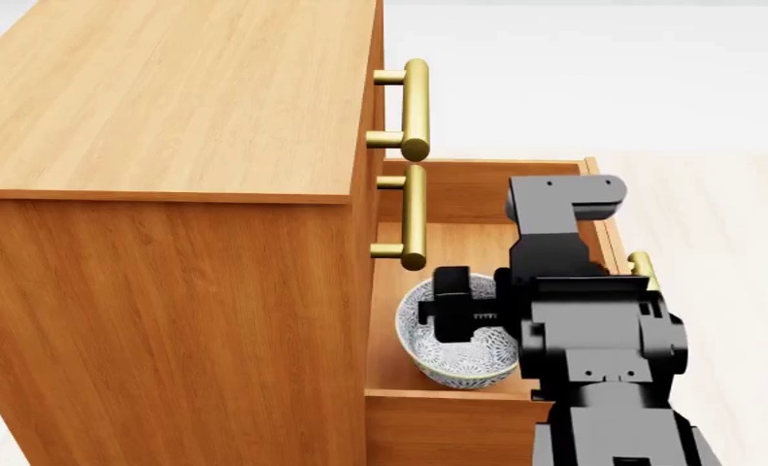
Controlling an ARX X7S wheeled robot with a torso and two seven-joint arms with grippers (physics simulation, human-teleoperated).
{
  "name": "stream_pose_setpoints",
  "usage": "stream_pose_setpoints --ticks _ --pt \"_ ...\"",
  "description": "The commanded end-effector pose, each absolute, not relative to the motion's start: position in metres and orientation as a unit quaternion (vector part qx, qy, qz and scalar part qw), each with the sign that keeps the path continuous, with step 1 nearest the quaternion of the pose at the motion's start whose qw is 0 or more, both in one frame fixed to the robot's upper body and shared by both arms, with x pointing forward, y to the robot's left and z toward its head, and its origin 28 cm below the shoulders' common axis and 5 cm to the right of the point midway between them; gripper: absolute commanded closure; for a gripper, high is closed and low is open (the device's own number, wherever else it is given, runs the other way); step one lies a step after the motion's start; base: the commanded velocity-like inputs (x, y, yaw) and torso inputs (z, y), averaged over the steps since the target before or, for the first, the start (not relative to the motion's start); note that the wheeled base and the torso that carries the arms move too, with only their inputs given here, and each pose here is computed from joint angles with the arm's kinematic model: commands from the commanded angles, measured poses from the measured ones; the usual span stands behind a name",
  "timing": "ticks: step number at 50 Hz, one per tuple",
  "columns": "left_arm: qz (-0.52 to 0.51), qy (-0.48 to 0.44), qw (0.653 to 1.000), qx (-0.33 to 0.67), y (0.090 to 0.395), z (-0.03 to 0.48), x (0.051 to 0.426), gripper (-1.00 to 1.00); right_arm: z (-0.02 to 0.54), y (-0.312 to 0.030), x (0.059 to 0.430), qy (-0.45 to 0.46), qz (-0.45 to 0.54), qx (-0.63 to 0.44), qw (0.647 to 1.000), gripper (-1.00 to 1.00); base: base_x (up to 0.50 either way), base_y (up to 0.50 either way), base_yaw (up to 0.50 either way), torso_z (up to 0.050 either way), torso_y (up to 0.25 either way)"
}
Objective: Put the bowl in the bottom drawer of the cabinet and close it.
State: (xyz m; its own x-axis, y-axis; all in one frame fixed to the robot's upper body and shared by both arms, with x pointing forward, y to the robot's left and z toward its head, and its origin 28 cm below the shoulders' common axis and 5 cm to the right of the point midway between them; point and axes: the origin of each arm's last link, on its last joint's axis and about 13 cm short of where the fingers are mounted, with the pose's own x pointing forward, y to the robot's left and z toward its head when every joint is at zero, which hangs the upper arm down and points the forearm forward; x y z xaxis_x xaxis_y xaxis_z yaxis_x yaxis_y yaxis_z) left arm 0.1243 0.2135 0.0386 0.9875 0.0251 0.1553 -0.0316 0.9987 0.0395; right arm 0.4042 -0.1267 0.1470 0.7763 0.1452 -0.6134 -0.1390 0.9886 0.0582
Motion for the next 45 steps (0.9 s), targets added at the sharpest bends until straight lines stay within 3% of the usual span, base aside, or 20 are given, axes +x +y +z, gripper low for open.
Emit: stream_pose_setpoints --ticks 1,26,45 --pt "0.014 -0.078 0.997 0.022 0.213 0.038 0.124 -1.0 0.147 -0.129 0.406 0.306 0.078 -0.022 0.949 -1.0 0.0 0.0 0.0 0.0 0.0" --pt "0.012 -0.078 0.997 0.023 0.213 0.037 0.125 -1.0 0.189 -0.144 0.422 0.199 0.041 -0.107 0.973 -1.0 0.0 0.0 0.0 0.0 0.0" --pt "0.013 -0.076 0.997 0.008 0.215 0.044 0.123 -1.0 0.216 -0.177 0.401 0.147 -0.026 -0.06 0.987 -1.0 0.0 0.0 0.0 0.0 0.0"
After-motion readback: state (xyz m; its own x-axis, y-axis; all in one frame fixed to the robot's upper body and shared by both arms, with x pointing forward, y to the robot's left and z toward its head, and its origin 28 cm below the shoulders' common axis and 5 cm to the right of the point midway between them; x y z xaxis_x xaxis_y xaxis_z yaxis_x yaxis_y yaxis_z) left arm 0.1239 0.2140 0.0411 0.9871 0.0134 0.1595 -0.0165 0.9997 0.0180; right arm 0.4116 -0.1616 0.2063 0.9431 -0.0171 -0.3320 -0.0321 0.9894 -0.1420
